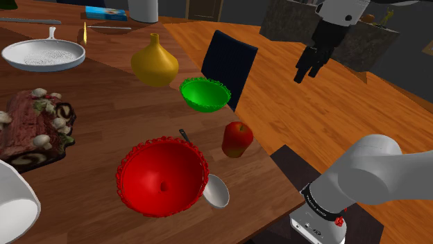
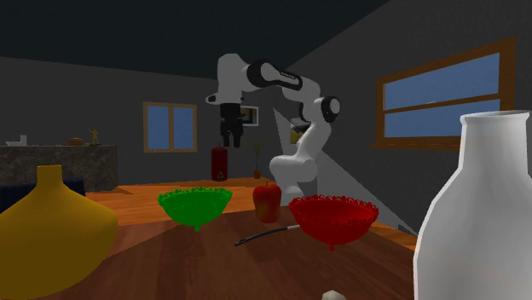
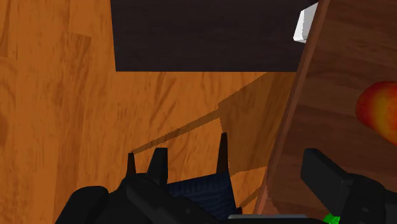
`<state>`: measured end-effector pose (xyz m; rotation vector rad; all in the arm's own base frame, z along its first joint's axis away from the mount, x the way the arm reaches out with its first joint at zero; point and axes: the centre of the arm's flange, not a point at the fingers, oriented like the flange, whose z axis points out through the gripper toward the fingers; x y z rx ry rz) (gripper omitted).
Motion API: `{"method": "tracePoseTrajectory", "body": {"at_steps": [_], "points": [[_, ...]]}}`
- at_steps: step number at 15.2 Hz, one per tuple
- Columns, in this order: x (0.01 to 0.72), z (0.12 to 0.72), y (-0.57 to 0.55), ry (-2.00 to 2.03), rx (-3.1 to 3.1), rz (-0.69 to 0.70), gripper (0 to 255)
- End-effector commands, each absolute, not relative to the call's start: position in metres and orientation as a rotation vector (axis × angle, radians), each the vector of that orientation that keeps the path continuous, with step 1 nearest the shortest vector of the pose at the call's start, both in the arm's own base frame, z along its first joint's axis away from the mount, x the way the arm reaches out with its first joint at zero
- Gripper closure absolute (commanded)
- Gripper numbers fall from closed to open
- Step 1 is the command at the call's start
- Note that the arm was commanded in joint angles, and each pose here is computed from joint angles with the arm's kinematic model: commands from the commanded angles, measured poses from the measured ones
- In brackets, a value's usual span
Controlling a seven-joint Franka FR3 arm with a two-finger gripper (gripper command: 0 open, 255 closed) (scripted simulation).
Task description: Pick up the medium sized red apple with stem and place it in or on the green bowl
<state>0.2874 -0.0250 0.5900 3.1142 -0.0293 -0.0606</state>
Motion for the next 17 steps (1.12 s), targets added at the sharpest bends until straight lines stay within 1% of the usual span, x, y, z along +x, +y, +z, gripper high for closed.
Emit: {"method": "tracePoseTrajectory", "body": {"at_steps": [1, 17], "points": [[0.287, 0.59, -0.025, -0.029, 3.114, -0.061, 0], [0.231, 0.507, 0.163, -0.285, 3.131, 0.191, 0]]}}
